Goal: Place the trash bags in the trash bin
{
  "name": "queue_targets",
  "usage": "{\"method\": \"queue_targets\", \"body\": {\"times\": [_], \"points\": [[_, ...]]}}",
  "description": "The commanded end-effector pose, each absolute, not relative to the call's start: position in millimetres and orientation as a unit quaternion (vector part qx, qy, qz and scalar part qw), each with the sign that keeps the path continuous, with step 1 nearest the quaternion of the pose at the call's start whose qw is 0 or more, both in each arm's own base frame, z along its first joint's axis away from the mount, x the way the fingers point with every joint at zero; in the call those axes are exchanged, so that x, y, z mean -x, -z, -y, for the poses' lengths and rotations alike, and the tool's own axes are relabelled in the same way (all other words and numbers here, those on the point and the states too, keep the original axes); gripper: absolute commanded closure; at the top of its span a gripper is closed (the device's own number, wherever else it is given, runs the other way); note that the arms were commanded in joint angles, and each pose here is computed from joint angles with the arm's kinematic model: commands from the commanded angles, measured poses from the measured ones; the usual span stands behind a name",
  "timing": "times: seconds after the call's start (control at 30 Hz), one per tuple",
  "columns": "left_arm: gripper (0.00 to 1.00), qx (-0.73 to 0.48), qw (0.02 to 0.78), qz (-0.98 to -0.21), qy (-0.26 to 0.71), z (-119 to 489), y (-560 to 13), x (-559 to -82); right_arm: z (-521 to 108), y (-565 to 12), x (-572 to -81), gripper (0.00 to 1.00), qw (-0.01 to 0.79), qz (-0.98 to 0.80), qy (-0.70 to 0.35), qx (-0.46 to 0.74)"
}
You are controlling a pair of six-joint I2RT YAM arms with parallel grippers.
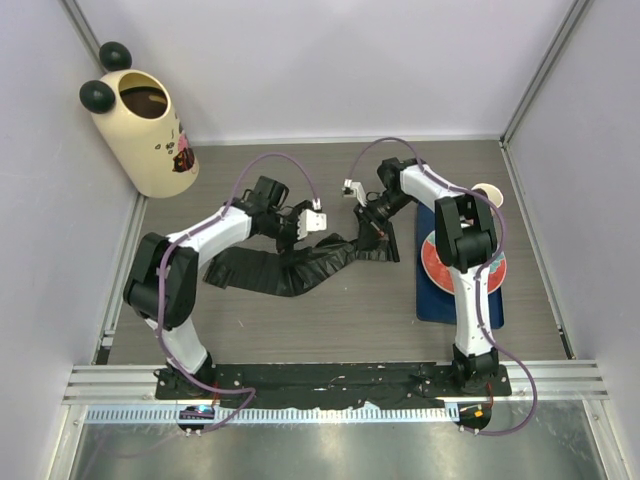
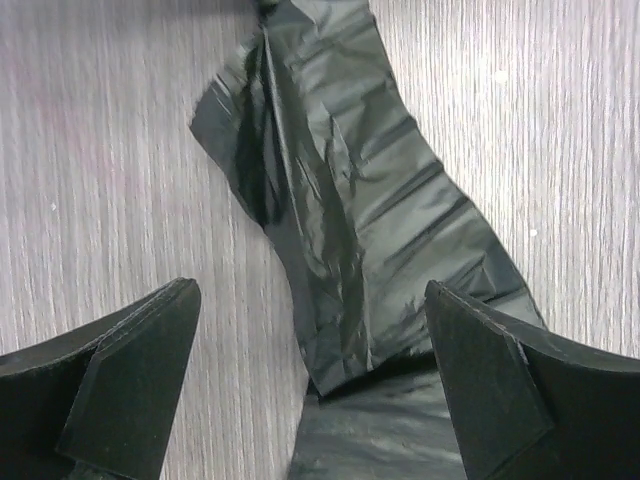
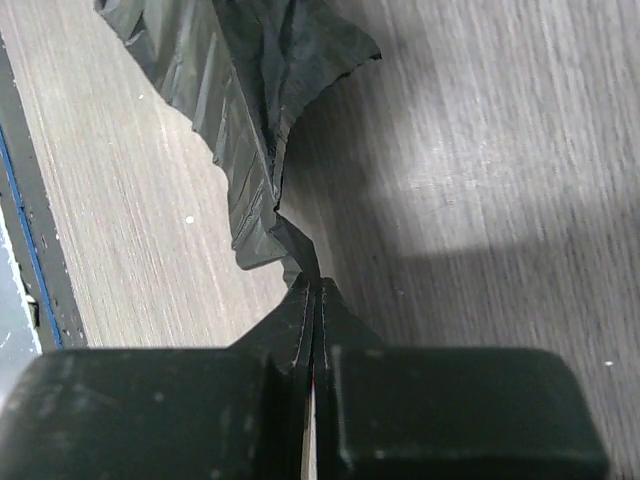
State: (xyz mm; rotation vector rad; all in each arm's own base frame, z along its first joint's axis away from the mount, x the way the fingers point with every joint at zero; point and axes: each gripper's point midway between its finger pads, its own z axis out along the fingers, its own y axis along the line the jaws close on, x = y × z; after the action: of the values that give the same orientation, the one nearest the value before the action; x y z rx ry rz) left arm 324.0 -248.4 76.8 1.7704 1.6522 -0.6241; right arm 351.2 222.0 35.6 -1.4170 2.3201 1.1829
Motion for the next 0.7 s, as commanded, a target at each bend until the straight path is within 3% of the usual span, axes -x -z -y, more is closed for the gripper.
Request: {"method": "queue_targets", "body": {"times": [0.0, 0.27, 0.6, 0.67], "points": [[0.0, -0.644, 0.36, -0.607, 0.294, 284, -102, -341, -226, -77, -344, 0.99, 0.14, -0.738, -0.401, 0.525], [0.0, -0.598, 0.351, -0.622, 0.363, 326, -111, -369, -232, -93, -336, 0.99, 0.162, -0.714, -0.403, 0.549], [0.0, -0.631, 0.265, -0.591, 0.426, 332, -92, -328, -237, -104, -339, 0.99, 0.181, -0.705, -0.407, 0.552], [0.12, -0.629, 0.244, -0.597, 0.435, 330, -87, -320, -238, -105, -339, 0.99, 0.182, -0.704, -0.41, 0.551]]}}
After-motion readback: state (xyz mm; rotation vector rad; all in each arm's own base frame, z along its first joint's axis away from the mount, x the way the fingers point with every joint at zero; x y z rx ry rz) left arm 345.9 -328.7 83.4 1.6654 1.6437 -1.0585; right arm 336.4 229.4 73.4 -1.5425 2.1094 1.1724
